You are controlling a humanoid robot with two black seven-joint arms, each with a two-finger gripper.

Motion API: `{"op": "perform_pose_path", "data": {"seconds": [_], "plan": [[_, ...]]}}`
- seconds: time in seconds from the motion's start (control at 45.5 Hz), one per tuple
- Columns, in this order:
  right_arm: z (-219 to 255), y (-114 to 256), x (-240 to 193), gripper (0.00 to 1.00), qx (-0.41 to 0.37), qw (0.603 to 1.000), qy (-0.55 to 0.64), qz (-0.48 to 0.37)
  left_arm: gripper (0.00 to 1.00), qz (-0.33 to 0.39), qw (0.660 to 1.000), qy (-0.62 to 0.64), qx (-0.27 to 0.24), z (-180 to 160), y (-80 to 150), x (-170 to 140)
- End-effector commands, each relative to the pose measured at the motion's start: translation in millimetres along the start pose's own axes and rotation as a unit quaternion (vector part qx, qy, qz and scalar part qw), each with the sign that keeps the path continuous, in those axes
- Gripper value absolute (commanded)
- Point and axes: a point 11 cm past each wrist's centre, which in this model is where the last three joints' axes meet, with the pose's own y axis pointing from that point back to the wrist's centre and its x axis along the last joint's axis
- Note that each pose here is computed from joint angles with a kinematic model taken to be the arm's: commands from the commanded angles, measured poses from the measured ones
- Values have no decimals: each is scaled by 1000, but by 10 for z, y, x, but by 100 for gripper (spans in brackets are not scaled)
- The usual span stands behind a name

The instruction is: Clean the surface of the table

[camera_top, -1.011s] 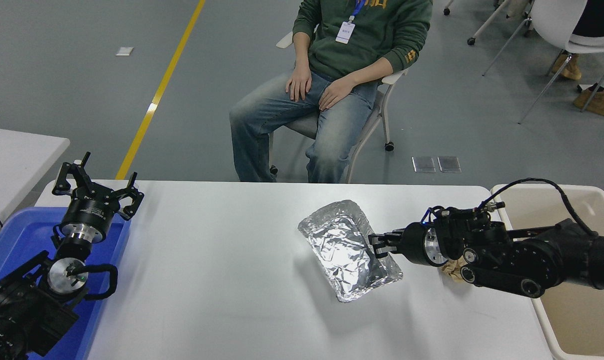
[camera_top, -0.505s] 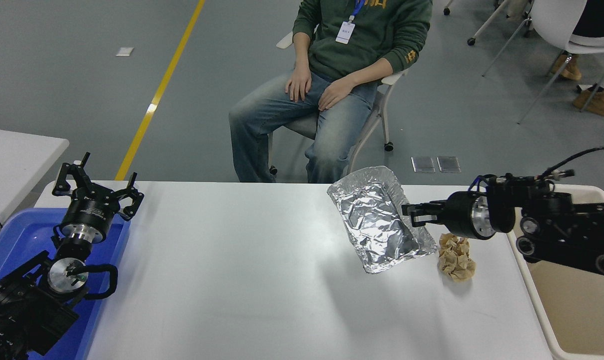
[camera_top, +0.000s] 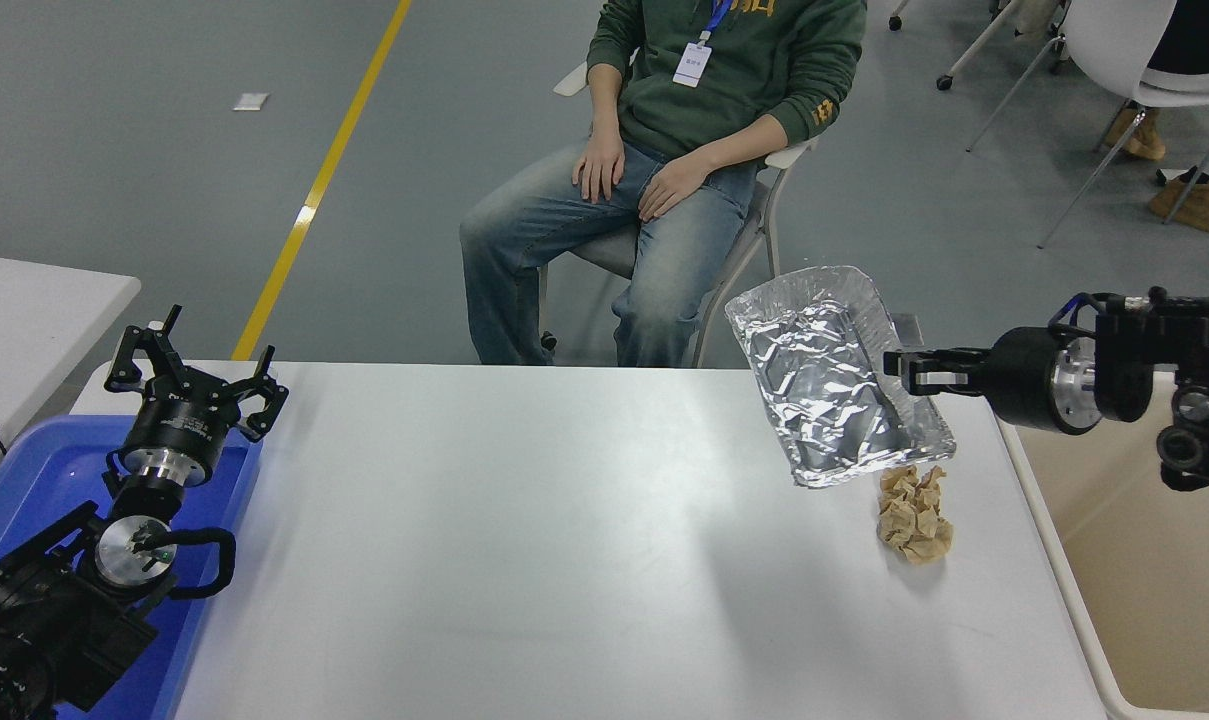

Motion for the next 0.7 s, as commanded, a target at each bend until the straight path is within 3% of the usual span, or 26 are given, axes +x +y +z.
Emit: {"op": "perform_pose_path", "data": {"seconds": [0.0,0.418,0.681], "plan": [[342,277,49,0,-44,998,-25,23,100,0,1000,0,0,1,1,2],[1048,923,144,0,-137,985,-71,75,100,0,1000,0,0,-1,-1,-3],[1521,1187,-91,0,-202,969,-116,87,100,0,1000,0,0,1,0,1]]}}
